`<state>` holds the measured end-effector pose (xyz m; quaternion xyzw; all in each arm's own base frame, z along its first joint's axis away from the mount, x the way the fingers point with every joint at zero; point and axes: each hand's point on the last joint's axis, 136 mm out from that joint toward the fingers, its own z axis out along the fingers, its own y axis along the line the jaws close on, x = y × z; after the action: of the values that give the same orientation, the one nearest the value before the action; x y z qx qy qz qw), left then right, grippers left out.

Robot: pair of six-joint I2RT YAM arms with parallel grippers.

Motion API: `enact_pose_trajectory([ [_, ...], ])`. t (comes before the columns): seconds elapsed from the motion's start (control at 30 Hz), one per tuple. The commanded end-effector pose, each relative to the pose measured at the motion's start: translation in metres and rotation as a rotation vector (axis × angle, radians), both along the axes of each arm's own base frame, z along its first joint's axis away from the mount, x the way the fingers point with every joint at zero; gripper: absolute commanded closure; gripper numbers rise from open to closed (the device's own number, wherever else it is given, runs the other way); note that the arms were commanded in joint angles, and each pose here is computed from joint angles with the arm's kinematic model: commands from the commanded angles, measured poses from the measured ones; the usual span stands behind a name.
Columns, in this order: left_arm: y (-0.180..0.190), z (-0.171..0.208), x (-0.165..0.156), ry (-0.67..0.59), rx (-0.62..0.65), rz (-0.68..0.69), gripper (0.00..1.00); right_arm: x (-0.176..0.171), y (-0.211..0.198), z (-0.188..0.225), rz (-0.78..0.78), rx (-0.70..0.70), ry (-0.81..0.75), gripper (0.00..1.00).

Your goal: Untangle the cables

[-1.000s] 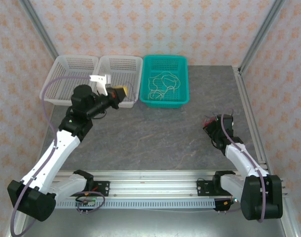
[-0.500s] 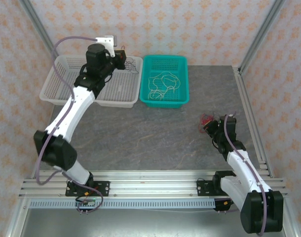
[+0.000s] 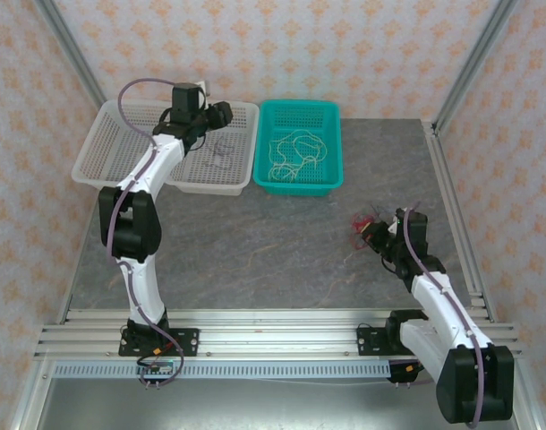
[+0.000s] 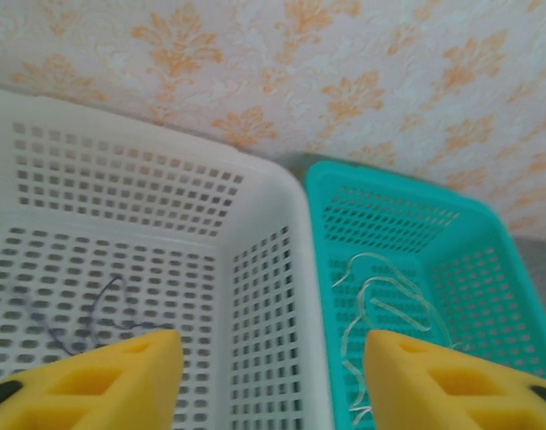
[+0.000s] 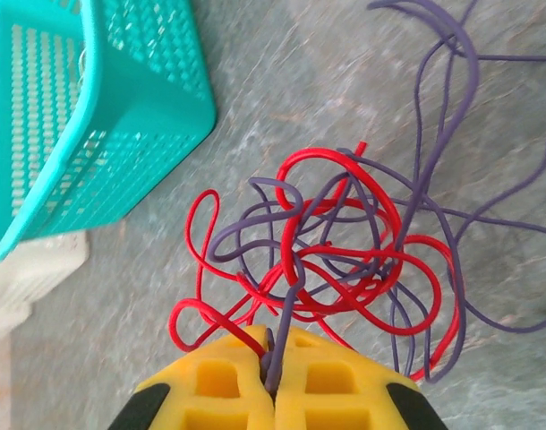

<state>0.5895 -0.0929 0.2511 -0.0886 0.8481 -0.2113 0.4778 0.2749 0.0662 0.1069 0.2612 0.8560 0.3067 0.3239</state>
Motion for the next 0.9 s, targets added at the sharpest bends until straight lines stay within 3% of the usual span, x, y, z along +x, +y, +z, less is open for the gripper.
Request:
enact_pose_trajectory([
  [0.0, -0.013, 0.076, -0.019, -0.168, -0.142, -0.050, 0.39, 0.002, 0.020, 0.023, 0.133, 0.022, -0.066, 1.00],
  [0.13, -0.040, 0.116, -0.056, -0.272, -0.201, -0.157, 0.36, -0.006, 0.034, 0.036, 0.237, 0.019, -0.060, 1.00],
  [0.47, -0.123, 0.128, -0.175, -0.393, -0.012, -0.491, 0.36, -0.031, 0.123, 0.079, 0.641, 0.036, -0.104, 1.00],
  [0.7, -0.125, 0.116, -0.217, -0.405, 0.040, -0.540, 0.36, -0.068, 0.219, 0.110, 1.059, 0.028, -0.132, 1.00],
  [0.87, -0.114, 0.095, -0.230, -0.368, 0.072, -0.520, 0.36, -0.071, 0.240, 0.105, 1.146, -0.011, -0.130, 1.00],
])
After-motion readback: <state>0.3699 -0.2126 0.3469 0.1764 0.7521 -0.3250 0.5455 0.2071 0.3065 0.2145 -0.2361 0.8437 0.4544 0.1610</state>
